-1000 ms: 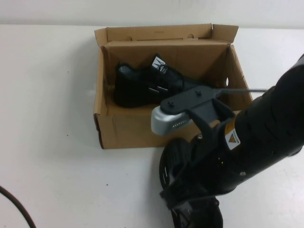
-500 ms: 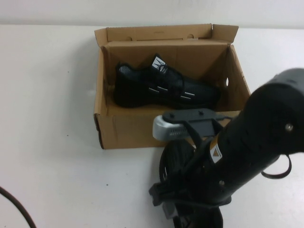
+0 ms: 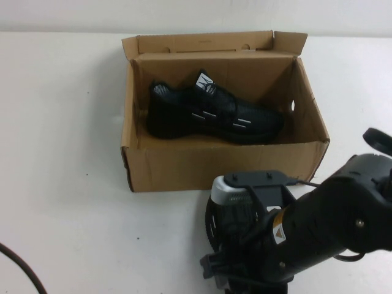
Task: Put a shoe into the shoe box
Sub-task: Pick up the shoe from the table
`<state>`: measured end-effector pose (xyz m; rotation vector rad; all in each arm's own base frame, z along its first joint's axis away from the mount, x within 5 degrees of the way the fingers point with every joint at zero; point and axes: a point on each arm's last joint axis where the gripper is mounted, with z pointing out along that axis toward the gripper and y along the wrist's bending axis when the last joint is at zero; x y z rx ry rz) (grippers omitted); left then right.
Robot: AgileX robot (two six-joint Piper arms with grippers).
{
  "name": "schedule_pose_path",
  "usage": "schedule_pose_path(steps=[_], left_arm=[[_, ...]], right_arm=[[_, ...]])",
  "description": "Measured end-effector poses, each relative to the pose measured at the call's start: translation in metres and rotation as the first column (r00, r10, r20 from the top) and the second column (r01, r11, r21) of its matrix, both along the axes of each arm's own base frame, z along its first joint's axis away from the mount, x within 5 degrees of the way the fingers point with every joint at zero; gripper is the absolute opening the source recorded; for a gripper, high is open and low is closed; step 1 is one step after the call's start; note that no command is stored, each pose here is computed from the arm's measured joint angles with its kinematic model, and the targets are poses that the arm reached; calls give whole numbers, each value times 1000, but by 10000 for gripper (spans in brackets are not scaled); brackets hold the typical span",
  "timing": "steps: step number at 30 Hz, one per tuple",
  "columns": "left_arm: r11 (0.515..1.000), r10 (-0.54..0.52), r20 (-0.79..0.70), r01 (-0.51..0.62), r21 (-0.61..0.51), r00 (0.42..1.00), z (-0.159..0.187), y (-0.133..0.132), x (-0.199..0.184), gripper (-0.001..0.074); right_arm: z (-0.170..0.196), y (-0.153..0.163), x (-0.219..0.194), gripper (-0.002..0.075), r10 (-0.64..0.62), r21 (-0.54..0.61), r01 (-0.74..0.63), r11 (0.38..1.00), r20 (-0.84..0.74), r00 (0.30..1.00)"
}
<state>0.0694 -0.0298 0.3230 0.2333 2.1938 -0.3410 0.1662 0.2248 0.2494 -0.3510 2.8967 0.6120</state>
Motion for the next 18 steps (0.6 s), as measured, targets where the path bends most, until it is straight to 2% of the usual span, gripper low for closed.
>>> schedule_pose_path(steps=[9, 18], left_arm=[[1000, 0, 0, 0, 0, 1000, 0, 0, 0, -3], [1000, 0, 0, 0, 0, 1000, 0, 0, 0, -3]], right_arm=[[-11, 1, 2, 306, -27, 30, 26, 999, 25, 999], [-39, 10, 10, 306, -41, -20, 41, 999, -16, 999]])
